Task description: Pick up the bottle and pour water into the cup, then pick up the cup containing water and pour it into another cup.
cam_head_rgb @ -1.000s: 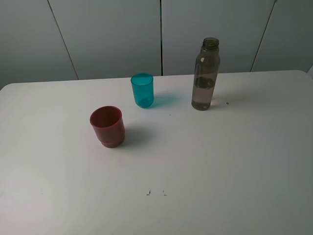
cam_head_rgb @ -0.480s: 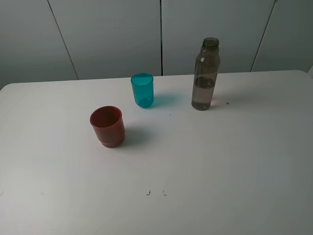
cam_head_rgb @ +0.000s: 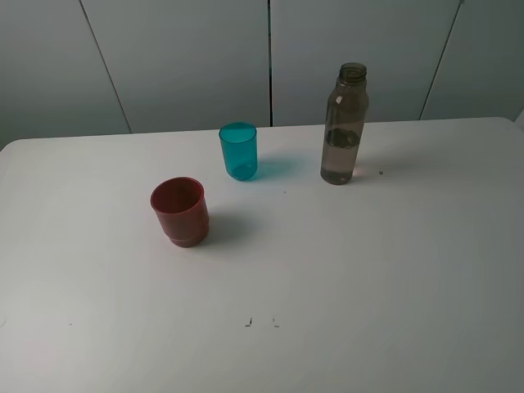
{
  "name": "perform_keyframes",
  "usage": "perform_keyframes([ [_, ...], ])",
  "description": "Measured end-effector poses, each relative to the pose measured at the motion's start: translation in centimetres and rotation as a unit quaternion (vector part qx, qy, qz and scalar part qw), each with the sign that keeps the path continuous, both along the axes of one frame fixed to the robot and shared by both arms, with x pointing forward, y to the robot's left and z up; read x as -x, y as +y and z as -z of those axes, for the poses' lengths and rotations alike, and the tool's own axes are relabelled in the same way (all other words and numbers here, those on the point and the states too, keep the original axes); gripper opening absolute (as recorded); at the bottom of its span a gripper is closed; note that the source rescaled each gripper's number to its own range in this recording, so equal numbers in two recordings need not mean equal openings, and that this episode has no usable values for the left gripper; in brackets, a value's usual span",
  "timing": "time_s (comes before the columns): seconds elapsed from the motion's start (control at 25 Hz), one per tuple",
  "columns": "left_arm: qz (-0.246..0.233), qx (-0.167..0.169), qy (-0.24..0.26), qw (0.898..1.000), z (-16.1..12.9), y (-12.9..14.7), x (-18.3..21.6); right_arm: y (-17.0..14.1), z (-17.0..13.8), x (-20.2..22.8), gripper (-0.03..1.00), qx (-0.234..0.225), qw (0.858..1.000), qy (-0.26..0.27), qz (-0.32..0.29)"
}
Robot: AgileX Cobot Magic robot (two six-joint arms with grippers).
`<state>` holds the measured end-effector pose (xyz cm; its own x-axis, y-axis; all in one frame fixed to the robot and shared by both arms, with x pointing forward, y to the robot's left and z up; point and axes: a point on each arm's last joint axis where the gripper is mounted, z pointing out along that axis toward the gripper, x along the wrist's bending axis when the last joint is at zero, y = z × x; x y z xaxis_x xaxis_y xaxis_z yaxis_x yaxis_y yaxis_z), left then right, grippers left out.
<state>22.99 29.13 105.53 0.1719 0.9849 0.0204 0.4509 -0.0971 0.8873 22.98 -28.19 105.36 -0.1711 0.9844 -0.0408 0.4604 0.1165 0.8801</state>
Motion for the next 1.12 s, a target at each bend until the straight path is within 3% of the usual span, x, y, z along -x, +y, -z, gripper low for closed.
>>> perform_keyframes([
  [0.48, 0.000, 0.000, 0.000, 1.000, 0.0, 0.0, 0.0, 0.0, 0.0, 0.0, 1.00, 0.000, 1.000, 0.000, 0.000],
  [0.76, 0.000, 0.000, 0.000, 1.000, 0.0, 0.0, 0.0, 0.7, -0.4, -0.1, 1.00, -0.041, 0.999, -0.013, -0.025],
  [0.96, -0.001, 0.001, 0.000, 1.000, 0.0, 0.0, 0.0, 0.6, -3.6, -1.3, 1.00, -0.041, 0.999, -0.012, -0.023],
  [1.12, -0.001, 0.001, -0.001, 1.000, 0.0, 0.0, 0.0, 0.4, -5.6, -4.8, 1.00, -0.029, 0.998, 0.036, -0.030],
])
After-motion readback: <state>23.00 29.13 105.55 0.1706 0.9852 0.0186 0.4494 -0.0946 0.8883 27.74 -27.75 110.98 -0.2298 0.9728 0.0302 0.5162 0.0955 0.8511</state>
